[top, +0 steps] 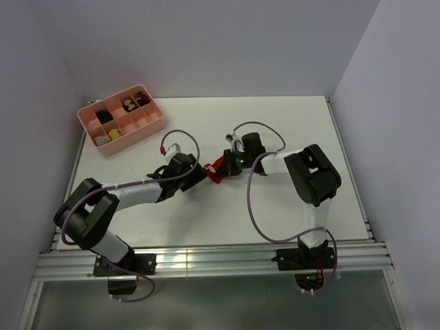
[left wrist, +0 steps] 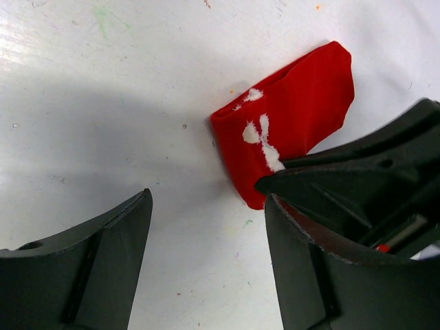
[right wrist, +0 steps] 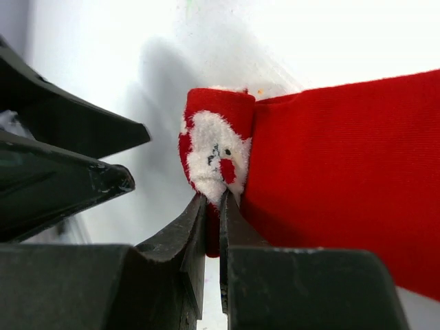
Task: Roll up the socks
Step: Roll the sock at the center of the board.
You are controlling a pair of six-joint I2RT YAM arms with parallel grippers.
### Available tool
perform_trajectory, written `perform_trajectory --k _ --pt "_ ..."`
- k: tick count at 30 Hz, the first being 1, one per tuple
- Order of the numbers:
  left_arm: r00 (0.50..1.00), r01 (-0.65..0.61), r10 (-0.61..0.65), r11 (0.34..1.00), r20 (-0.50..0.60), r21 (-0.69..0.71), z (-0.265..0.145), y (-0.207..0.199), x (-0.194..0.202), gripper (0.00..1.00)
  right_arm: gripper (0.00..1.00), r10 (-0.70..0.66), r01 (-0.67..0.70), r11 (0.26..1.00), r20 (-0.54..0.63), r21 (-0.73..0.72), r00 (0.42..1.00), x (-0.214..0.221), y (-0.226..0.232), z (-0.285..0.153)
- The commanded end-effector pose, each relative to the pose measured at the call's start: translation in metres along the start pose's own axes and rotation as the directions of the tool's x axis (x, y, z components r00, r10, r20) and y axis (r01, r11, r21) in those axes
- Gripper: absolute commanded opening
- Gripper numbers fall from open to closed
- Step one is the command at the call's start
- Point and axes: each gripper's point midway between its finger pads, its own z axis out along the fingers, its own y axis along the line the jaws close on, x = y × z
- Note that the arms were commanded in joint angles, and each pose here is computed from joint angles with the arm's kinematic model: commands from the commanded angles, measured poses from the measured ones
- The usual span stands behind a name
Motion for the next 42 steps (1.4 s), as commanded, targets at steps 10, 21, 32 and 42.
perform_trajectory --k 10,21,32,42 --pt "0.998 0.036 -0.042 0.992 0.044 0.117 0.012 -0.027 -0.008 0.7 0.01 0.355 -0.374 0.925 -0.196 -0.069 0.914 0.017 -0.02 0.0" --pt "0.997 0.054 -0.059 0.993 0.05 0.107 0.036 -0.032 -0.01 0.68 0.04 0.432 -0.44 0.898 -0.181 -0.007 0.884 0.015 -0.044 -0.009" --pt "0.997 0.078 -0.082 0.986 0.017 0.146 0.045 -0.03 -0.001 0.67 0.04 0.409 -0.415 0.91 -0.185 0.003 0.894 0.007 -0.046 -0.009" --pt "0.996 0.087 -0.088 0.993 0.012 0.085 0.054 -0.018 0.003 0.6 0.04 0.401 -0.406 0.914 -0.199 0.021 0.894 0.003 -0.046 -0.006"
